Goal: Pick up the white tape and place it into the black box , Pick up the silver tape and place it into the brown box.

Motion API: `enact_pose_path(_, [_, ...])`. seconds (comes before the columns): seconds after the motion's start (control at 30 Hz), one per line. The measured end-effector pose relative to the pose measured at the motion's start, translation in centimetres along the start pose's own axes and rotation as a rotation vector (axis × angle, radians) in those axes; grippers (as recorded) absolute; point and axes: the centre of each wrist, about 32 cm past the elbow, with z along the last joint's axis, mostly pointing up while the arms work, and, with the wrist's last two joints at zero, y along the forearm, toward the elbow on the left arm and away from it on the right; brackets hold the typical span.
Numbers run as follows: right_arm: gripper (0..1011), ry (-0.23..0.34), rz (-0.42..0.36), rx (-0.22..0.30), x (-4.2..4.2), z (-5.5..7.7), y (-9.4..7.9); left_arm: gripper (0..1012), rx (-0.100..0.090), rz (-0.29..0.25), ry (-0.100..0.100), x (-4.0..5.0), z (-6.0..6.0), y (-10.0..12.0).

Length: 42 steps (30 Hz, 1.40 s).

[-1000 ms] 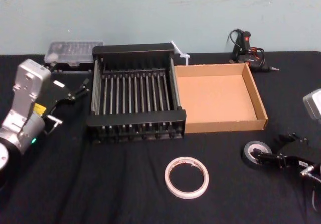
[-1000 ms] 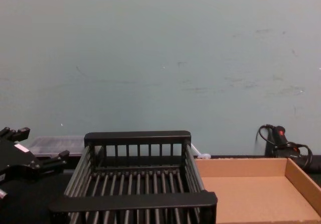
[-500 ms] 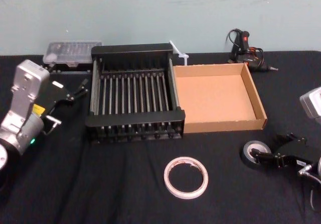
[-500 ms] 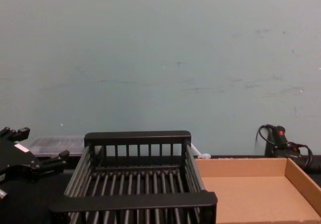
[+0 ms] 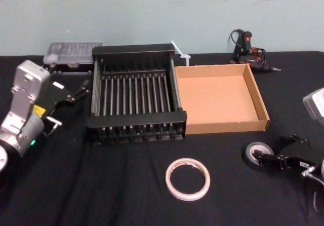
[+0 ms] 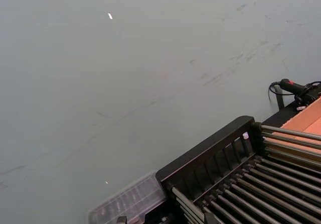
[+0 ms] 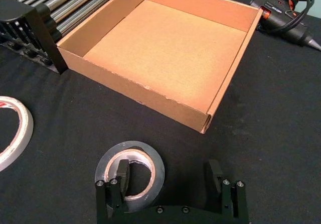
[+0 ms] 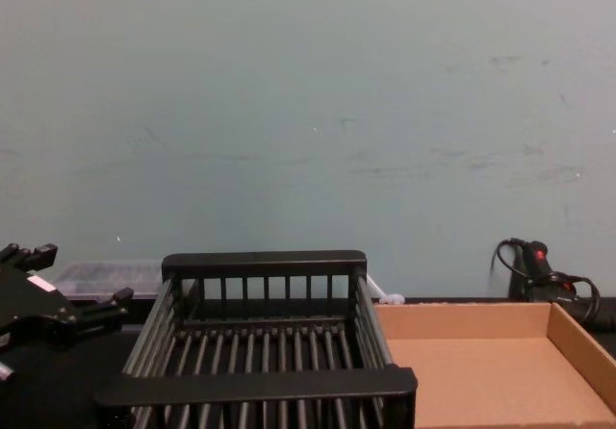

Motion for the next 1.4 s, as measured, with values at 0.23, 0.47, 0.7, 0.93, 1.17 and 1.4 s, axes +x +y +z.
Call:
enact_pose_path(0.23, [859, 0.0, 0.0, 0.0, 0.0, 0.0, -0.01, 1001, 0.0, 0.0, 0.0, 0.0, 0.0, 0.0])
enact_pose_path(0.47, [648, -0.001, 0.0, 0.001, -0.01, 0.02, -0.02, 1002, 0.0, 0.0, 0.0, 0.0, 0.0, 0.0])
enact_pose_path(0.7, [419, -0.001, 0.0, 0.002, -0.01, 0.02, -0.02, 1001, 0.0, 0.0, 0.0, 0.0, 0.0, 0.0])
enact_pose_path(0.93, [202, -0.001, -0.001, 0.002, -0.01, 0.02, -0.02, 1001, 0.0, 0.0, 0.0, 0.0, 0.0, 0.0])
enact_pose_path(1.17, [158, -0.001, -0.001, 0.002, -0.01, 0.02, -0.02, 1001, 0.0, 0.0, 0.0, 0.0, 0.0, 0.0])
enact_pose_path(1.4, [158, -0.007, 0.01, 0.008, -0.01, 0.02, -0.1, 1001, 0.0, 0.0, 0.0, 0.0, 0.0, 0.0])
